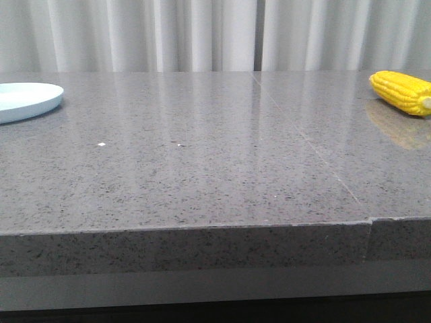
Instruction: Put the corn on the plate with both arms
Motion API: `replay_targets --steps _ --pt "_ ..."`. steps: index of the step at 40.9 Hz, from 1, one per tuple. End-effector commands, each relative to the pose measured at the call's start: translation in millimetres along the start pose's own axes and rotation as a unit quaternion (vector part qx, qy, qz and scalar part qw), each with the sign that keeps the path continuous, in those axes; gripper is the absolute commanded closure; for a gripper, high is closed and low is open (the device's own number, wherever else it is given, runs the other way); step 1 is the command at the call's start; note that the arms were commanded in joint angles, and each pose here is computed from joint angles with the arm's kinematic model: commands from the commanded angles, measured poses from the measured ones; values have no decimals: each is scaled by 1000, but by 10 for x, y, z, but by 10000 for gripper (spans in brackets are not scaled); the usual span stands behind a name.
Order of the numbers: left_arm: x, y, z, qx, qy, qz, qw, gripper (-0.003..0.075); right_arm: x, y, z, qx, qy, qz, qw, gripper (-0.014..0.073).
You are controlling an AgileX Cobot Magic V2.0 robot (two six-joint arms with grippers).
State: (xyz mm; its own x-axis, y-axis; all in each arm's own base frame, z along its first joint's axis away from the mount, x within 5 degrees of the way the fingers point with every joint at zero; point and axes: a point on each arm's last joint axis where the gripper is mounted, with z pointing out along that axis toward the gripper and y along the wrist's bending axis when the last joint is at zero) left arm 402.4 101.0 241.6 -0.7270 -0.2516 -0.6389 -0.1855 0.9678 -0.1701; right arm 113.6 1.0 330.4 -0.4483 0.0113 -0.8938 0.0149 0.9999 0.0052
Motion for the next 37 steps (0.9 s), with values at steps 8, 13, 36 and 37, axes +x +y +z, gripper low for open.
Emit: replay_targets --steps 8,13,36,37 --pt "-181 -75 -241 8 -43 1 999 671 -143 -4 -25 2 -42 -10 999 33" --pt "-175 -77 -240 9 -40 1 999 740 -143 -4 -25 2 -42 -10 999 33" --pt "-261 -837 -911 93 -95 62 989 740 -143 -4 -25 2 -42 -10 999 33" --pt "-251 -894 -925 99 -95 67 988 740 -143 -4 -25 2 -42 -10 999 33"
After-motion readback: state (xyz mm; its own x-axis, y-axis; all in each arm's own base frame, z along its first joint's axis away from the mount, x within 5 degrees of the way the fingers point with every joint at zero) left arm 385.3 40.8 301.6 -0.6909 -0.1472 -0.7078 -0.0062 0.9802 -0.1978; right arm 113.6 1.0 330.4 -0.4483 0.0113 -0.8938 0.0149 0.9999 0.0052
